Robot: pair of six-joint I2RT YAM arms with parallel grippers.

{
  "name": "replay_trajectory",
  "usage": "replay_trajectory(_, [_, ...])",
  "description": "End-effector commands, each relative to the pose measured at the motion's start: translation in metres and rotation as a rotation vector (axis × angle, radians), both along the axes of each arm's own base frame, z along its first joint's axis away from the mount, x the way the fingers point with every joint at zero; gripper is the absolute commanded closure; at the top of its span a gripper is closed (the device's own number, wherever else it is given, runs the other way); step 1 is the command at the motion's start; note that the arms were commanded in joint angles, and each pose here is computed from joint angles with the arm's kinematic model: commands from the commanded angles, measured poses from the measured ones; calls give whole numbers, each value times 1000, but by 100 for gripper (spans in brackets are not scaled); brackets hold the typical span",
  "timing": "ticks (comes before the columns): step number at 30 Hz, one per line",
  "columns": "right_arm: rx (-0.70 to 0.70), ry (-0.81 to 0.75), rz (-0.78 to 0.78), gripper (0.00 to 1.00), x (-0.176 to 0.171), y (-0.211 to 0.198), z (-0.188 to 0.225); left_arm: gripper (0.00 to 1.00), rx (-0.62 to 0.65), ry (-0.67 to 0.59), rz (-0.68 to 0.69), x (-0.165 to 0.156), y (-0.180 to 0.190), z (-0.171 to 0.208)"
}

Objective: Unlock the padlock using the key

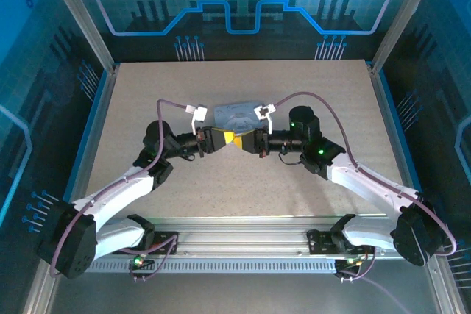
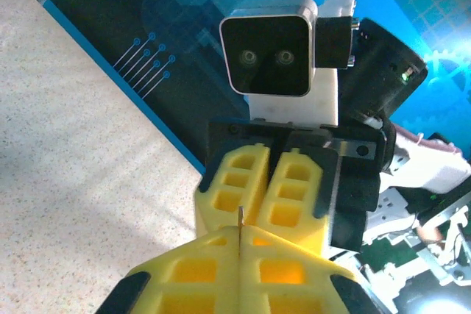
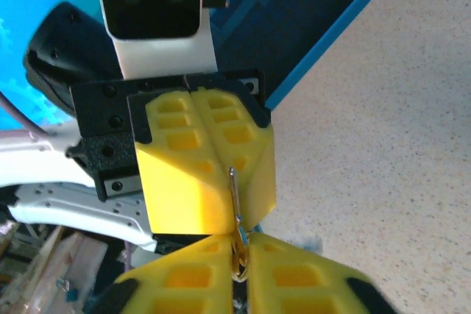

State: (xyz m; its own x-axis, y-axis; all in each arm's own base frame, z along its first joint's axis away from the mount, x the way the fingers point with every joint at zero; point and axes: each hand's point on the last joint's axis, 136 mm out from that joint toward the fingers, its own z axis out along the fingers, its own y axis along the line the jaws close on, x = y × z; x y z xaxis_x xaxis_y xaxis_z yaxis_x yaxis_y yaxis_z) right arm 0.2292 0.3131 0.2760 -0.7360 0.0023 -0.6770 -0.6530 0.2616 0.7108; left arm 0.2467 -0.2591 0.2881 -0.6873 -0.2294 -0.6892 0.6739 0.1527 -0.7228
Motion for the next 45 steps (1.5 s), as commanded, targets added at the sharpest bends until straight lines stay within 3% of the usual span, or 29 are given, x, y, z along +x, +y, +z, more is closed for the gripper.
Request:
replay_trajectory(1, [-22,-15,1,80,0,-11,9,100,34,-109,-54,-10,-4,16])
replay_trajectory(10, [-26,0,20,71,0,-42,42,100,166,-162,-170,-24,-9,4])
replay_trajectory(24, [-70,69,217,66,-22,-12,36,100,234,-231,-328,-48,-9,4])
replay_trajectory(27, [-79,77,243,67,-25,-4,32,100,233,-229,-349,-50,-10,6])
replay_trajectory(35, [-82,77,267,84,-26,1,30,100,231,-217,-369,-52,-10,7])
replay_trajectory(45, [-88,71,298,81,-33,2,26,100,226,-206,-384,-51,-12,9])
